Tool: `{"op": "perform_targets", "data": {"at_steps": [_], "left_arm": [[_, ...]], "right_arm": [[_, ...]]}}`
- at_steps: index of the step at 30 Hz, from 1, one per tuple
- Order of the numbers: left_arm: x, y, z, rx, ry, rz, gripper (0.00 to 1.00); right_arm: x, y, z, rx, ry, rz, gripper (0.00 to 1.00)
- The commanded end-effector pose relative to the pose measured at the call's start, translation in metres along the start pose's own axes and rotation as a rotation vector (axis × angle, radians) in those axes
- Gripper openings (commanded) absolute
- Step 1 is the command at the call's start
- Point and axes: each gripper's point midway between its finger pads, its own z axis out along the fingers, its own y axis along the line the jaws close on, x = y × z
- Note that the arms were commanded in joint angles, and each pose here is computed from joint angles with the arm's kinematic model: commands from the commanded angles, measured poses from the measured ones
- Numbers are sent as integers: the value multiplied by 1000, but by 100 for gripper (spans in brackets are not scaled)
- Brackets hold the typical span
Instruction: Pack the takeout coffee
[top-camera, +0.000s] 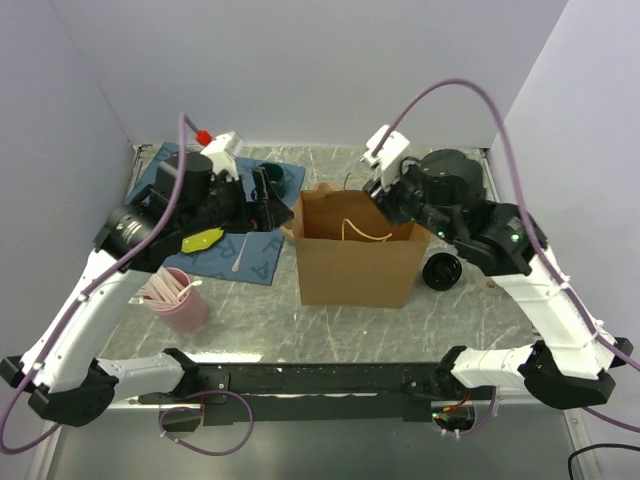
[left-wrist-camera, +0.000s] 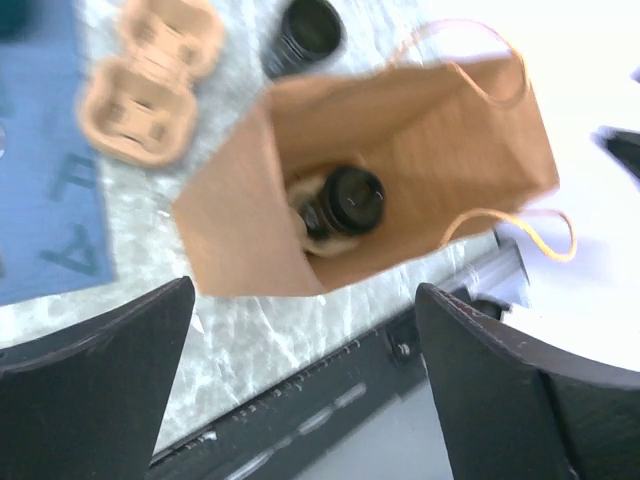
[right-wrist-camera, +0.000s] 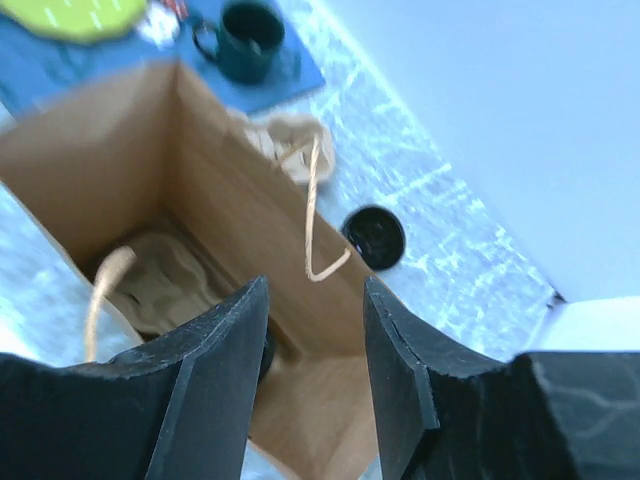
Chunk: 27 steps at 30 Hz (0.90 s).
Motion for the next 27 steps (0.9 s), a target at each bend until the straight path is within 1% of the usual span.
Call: {"op": "perform_targets", "data": {"at_steps": [1,2,3,4,5,6,7,8,9,10,11,12,13,14,15,16,17,18,19,21,22,24,26,27], "left_arm": [[-35,16,-42,-126,-206,-44,97],[-39,21,-49,-152,-244,-72,97],[-41,26,-56,-174,-274,-88,97],[-44,39,-70,-233,-331,-112,97],[-44,45,-75,-257,-357,-147,97],[-42,52,-81,-288,-375,-166,97],[-43,64,-91,-346,-413,-186,97],[-32,76,-96,-407,-388,-216,97],[-28,85,-100,-454,-386,-231,97],[-26,91,-103,-492,-381,-241,97],[-17,106,-109,-580,-368,-252,97],[-14,114,-111,-625,-365,-254,97],[-12,120,-116,-667,-368,-256,97],[-13,132,-125,-742,-394,-253,97],[-13,137,-126,-767,-401,-241,97],[-8,145,-124,-804,-395,-234,98],[-5,149,-122,-819,-398,-254,99],[2,152,-116,-822,-364,-279,93],[17,161,-105,-847,-312,-285,91],[42,165,-89,-838,-245,-354,90],[62,175,-80,-871,-189,-367,89],[88,182,-74,-878,-132,-419,85],[99,183,-72,-868,-123,-465,81],[109,184,-71,-858,-103,-476,78]], "right_arm": [[-46,-11,-48,-8,-157,236,52],[-50,-7,-54,-37,-168,276,54],[-59,-6,-64,-59,-193,364,61],[-57,0,-69,-87,-176,393,66],[-58,4,-74,-111,-175,443,69],[-61,13,-80,-162,-174,509,77],[-59,18,-85,-184,-169,538,81],[-56,23,-88,-205,-157,566,85],[-51,37,-86,-260,-126,610,100],[-49,44,-93,-298,-131,627,100],[-50,50,-94,-333,-143,634,100],[-40,59,-88,-354,-108,648,100],[-37,61,-95,-363,-116,661,100],[-36,61,-96,-362,-126,674,100],[-27,68,-91,-376,-106,673,100],[-27,70,-102,-404,-136,666,100],[-25,72,-103,-413,-144,659,100],[-21,74,-103,-419,-142,659,100],[-22,74,-113,-434,-169,658,100],[-16,79,-116,-455,-184,633,100],[-14,79,-125,-463,-207,624,100],[-5,80,-130,-465,-217,602,100],[1,82,-132,-469,-223,576,100],[4,83,-133,-471,-223,565,100]]}}
